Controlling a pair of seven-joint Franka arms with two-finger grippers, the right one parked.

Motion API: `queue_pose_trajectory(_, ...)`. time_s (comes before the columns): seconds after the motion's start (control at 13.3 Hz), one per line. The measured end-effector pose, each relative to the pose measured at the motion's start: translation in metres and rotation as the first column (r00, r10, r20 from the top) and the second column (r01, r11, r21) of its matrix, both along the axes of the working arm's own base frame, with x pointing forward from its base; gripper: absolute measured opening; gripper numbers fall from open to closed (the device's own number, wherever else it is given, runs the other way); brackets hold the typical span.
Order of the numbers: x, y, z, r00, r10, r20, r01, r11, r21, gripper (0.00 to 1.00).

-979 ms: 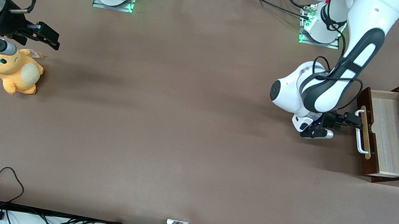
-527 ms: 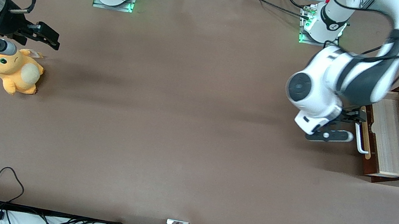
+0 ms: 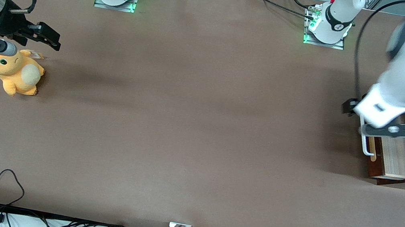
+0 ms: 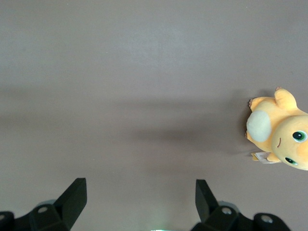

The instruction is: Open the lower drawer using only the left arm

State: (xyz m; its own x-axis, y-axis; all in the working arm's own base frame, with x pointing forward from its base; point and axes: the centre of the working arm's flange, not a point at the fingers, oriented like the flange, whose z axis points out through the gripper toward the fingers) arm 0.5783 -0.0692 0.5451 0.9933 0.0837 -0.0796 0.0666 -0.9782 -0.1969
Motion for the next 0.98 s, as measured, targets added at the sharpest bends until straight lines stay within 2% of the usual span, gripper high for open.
queue_pose_trajectory(0.15,-0.004,0.040,0.024,1.000,-0.016,0.017,0.018,0.994,-0.111,1.00)
queue_pose_trajectory(0.23,-0.007,0.055,0.030,0.999,-0.035,0.024,0.038,0.988,-0.147,1.00)
queue_pose_trajectory(0.3,-0.008,0.064,0.034,0.998,-0.051,0.030,0.055,0.985,-0.163,1.00)
queue_pose_trajectory(0.98,-0.010,0.064,0.038,0.996,-0.079,0.036,0.084,0.982,-0.169,1.00)
